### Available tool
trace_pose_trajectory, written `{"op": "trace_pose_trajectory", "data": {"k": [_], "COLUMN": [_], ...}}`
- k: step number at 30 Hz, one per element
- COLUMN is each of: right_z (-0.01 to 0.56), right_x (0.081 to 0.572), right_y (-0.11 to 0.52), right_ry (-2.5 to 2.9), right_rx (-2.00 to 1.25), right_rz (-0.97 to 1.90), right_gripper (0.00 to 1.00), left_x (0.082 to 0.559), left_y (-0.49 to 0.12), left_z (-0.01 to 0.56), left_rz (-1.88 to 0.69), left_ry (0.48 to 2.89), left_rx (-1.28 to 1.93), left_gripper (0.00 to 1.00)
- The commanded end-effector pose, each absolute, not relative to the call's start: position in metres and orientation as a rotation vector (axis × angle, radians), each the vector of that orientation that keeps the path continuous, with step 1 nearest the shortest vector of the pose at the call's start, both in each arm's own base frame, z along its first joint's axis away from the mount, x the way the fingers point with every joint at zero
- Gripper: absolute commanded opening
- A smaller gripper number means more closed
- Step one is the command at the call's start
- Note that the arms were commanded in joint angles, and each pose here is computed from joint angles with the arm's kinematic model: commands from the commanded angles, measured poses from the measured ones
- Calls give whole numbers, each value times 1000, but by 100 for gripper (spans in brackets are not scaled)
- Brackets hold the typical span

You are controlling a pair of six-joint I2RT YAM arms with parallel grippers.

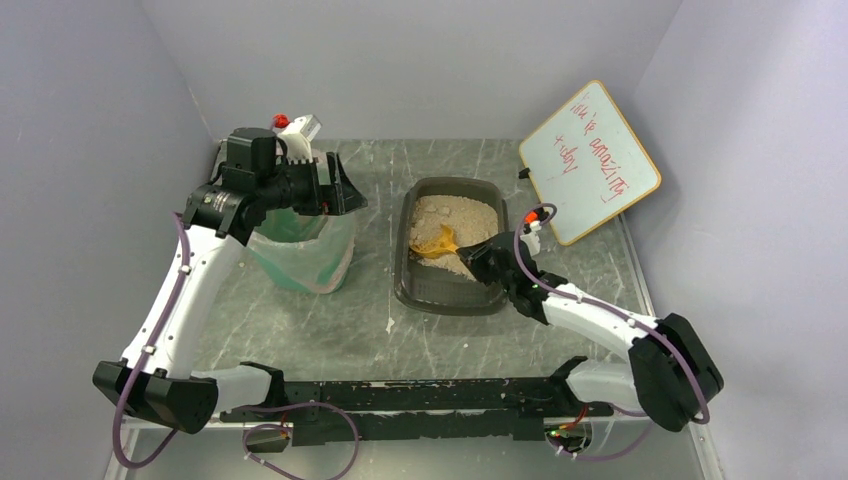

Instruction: Clean the litter box

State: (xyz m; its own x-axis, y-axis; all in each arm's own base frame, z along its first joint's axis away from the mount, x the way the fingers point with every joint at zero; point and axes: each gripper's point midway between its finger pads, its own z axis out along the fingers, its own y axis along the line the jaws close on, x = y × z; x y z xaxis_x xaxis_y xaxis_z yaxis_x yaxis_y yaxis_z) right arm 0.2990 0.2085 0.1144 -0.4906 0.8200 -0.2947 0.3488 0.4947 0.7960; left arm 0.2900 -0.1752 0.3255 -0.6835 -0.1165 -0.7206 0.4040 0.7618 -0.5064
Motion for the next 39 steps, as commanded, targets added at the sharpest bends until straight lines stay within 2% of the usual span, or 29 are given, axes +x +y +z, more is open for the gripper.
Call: {"op": "trace_pose_trajectory", "data": {"k": [1, 12, 19, 39], "right_z": [94, 82, 74, 108], "right_x": [306, 321, 321, 311], "right_y": [197, 181, 193, 180], "right_ry": [2021, 1946, 1956, 1815], "right_rx": [1027, 1087, 1078, 996], "right_rz": [811, 719, 818, 997], "right_gripper": [0, 0, 0, 0], "left_x": [287, 284, 279, 278], "left_y": [-178, -175, -178, -180], "left_z": [339, 345, 348, 351], "left_rz": [-873, -859, -887, -901], "left_ry": [2142, 2134, 2117, 2102], "left_rx": [248, 253, 275, 287], "left_gripper": [95, 95, 95, 93]}}
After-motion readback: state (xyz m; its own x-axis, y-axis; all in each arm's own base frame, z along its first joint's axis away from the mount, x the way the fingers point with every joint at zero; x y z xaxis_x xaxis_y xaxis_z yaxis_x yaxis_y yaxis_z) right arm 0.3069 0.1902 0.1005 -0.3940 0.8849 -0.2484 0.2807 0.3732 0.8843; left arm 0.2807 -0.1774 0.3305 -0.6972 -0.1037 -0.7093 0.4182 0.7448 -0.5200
